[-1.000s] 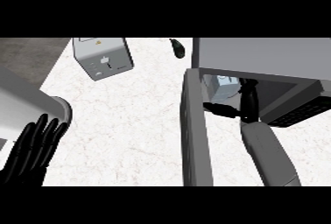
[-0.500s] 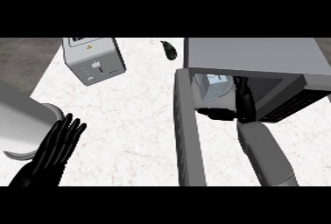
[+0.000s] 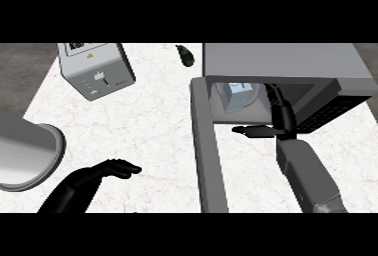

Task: Pick up the milk, place it into the microwave and close the microwave

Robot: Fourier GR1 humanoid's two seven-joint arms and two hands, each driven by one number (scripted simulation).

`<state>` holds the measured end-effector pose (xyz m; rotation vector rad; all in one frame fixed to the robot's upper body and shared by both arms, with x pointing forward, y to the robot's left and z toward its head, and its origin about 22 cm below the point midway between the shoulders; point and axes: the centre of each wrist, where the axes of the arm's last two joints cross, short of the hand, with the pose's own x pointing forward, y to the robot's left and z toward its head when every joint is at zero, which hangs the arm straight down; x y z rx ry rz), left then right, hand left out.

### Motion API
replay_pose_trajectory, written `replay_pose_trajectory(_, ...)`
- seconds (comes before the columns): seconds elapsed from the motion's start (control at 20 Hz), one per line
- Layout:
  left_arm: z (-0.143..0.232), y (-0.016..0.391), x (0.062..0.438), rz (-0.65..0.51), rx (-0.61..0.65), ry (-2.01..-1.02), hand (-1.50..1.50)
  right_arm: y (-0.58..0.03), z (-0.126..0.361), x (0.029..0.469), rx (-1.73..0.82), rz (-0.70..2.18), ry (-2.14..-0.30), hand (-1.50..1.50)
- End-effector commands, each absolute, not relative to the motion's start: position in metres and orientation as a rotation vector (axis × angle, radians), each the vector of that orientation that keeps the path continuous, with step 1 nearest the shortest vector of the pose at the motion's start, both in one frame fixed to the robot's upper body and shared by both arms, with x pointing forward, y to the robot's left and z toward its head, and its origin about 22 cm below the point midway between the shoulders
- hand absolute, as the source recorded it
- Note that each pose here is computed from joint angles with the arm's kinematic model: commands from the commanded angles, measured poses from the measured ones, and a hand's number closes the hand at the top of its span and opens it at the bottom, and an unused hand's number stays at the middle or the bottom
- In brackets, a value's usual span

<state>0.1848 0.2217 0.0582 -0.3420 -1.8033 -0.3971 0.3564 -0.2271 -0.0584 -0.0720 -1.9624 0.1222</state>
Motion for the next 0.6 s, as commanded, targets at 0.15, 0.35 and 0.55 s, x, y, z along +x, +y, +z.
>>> replay_pose_trajectory(0.15,0.047,0.180,0.207,-0.516,-0.368,-1.741,1.50,-0.214,-0.090,0.324,-0.029,0.106,-1.866,-1.50)
replay_pose_trajectory(0.35,0.024,0.168,0.209,-0.561,-0.312,-1.741,1.50,-0.256,-0.076,0.309,-0.018,0.109,-1.870,-1.50)
replay_pose_trajectory(0.55,0.013,0.156,0.233,-0.709,-0.378,-1.639,1.50,-0.266,-0.081,0.284,0.000,0.144,-1.890,-1.50)
